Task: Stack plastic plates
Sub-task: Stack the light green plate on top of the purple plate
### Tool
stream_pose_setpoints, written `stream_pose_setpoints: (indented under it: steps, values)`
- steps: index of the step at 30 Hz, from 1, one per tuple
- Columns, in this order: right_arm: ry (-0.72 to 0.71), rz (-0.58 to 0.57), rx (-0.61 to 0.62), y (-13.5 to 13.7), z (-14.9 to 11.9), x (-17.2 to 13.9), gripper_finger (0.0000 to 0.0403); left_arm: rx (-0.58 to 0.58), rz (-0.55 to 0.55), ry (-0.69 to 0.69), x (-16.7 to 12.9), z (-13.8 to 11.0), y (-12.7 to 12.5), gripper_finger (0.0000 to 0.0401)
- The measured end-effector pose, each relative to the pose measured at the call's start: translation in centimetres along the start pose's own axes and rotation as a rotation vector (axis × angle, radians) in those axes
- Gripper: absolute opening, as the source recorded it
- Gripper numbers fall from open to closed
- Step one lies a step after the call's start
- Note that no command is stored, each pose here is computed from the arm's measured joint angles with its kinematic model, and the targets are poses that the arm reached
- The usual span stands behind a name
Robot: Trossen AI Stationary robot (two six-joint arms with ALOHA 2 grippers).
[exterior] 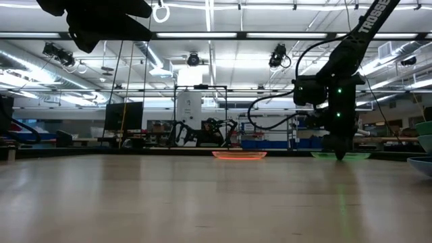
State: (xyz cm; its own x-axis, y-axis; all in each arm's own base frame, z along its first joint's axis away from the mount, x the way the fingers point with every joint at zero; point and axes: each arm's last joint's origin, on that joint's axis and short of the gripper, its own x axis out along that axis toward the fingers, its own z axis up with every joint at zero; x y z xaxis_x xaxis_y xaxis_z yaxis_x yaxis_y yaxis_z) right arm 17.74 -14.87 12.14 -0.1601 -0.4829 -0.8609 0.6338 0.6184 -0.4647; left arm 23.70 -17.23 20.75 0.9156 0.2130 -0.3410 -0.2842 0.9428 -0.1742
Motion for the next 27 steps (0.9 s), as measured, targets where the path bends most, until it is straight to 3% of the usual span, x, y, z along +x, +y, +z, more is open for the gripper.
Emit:
stream_pose_setpoints:
  steps: [9, 20, 27]
  values:
    - [-0.017, 0.025, 0.023, 0.3, 0.1, -0.1, 0.001, -0.001, 0.0, 0.0, 0.0, 0.0, 0.0, 0.019]
    - [0.019, 0.032, -0.051, 2.0, -0.7, -1.3, 0.0005, 0.0, 0.0, 0.0, 0.0, 0.0, 0.0, 0.019]
    - [0.058, 0.033, -0.197, 4.2, -1.3, -5.4, 0.0004, -0.001, 0.0, 0.0, 0.0, 0.0, 0.0, 0.019]
